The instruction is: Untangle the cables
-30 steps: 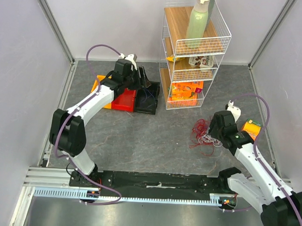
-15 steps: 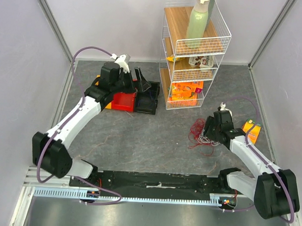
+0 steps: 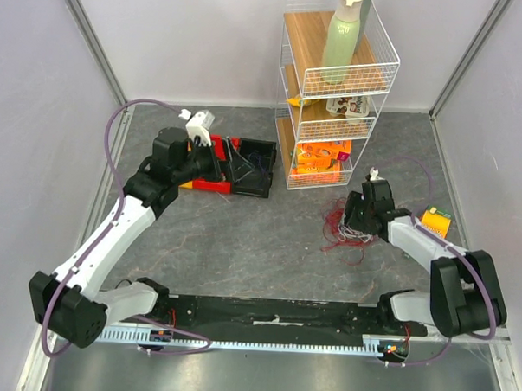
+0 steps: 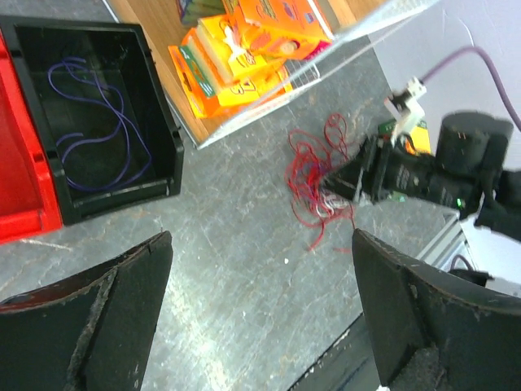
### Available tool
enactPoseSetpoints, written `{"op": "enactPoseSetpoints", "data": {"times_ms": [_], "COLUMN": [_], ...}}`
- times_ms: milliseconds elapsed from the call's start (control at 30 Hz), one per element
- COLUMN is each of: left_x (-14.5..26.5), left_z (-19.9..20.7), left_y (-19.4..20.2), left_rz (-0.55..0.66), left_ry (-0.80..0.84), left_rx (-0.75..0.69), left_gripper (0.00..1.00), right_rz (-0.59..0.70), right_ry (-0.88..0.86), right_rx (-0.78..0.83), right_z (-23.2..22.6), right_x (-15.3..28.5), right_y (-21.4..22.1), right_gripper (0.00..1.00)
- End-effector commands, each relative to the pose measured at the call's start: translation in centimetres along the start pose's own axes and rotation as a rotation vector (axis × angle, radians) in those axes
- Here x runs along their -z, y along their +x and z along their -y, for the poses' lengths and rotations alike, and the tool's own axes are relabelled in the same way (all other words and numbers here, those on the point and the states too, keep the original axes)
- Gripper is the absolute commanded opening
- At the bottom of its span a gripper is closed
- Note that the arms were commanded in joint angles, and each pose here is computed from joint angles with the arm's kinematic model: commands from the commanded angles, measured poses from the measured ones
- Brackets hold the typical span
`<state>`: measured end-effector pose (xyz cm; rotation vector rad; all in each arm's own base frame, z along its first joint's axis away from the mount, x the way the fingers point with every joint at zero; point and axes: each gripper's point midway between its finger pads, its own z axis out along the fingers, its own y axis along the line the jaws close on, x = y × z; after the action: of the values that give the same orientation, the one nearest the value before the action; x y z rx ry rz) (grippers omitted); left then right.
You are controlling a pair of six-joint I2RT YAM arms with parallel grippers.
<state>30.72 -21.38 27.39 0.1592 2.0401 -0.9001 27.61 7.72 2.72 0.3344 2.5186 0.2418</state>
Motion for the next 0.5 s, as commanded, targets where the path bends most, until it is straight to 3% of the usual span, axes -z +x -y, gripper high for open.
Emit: {"op": "enactPoseSetpoints", "data": {"times_ms": [0, 200, 300, 467], "left_x": [2.6, 4.7, 5.1, 3.9], "left_z": [1.4, 1.6, 1.8, 3.4], "left_y": [2.1, 6.7, 7.9, 10.2], "left_rz": [-0.024, -0.105, -0.124, -0.184], "left_ry": [0.093, 0.159, 0.187, 0.275], "left_rx": [-0.053, -0.031, 0.005, 0.064], "left_gripper": [0.96, 0.95, 0.91, 0.83], "right_rz": [0.094, 0.051, 0.007, -0.045], "right_ry": [-0.047, -0.196, -0.284, -0.427], "right_rx": [0.06, 0.188, 0.266, 0.358], "right_z": [-2.0, -7.3, -10.6, -13.6], "right_x": [-0.9, -0.8, 0.0, 2.5], "right_y": [-4.3, -2.8, 0.5, 5.9], "right_gripper": [0.64, 0.56, 0.49, 0.48]}}
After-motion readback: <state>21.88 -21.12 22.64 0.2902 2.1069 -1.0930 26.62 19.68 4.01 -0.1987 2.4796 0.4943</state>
